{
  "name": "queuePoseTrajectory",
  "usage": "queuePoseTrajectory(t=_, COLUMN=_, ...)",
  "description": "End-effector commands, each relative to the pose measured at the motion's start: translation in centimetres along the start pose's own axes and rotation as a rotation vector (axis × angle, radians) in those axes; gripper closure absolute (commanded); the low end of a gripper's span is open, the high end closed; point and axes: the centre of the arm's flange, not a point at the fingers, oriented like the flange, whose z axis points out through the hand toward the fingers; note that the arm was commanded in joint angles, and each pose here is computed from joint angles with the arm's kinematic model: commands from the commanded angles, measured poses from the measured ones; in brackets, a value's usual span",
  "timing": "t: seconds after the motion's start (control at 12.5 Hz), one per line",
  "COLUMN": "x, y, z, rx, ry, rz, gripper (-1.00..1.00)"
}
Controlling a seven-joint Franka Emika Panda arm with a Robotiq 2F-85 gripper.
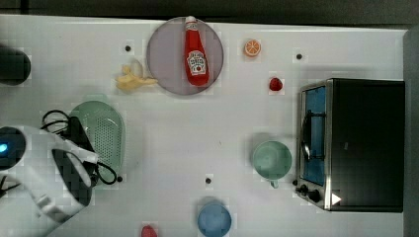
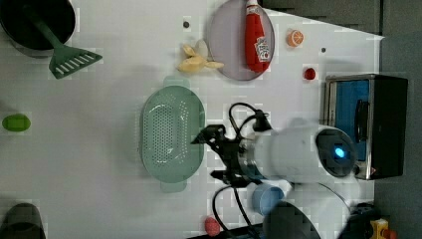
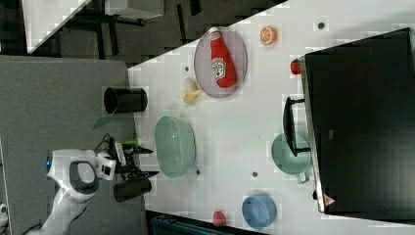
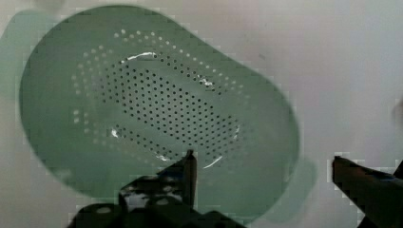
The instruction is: Drag strainer left to right.
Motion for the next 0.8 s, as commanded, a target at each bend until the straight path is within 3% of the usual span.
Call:
queuePoseTrajectory(t=0.08, x=2.5, y=-2.0, z=2.8, rx=0.023, ry=-0.024, rz=0.284, gripper=-1.00)
queuePoseTrajectory(t=0.4, x=3.1, y=-3.6, z=9.0, rx=0.056, ry=-0.071, rz=0.302, gripper=-1.00)
queuePoseTrajectory(t=0.8, x=6.2, y=-3.9, z=13.7, rx=0.051, ry=-0.062, rz=0.336, gripper=-1.00)
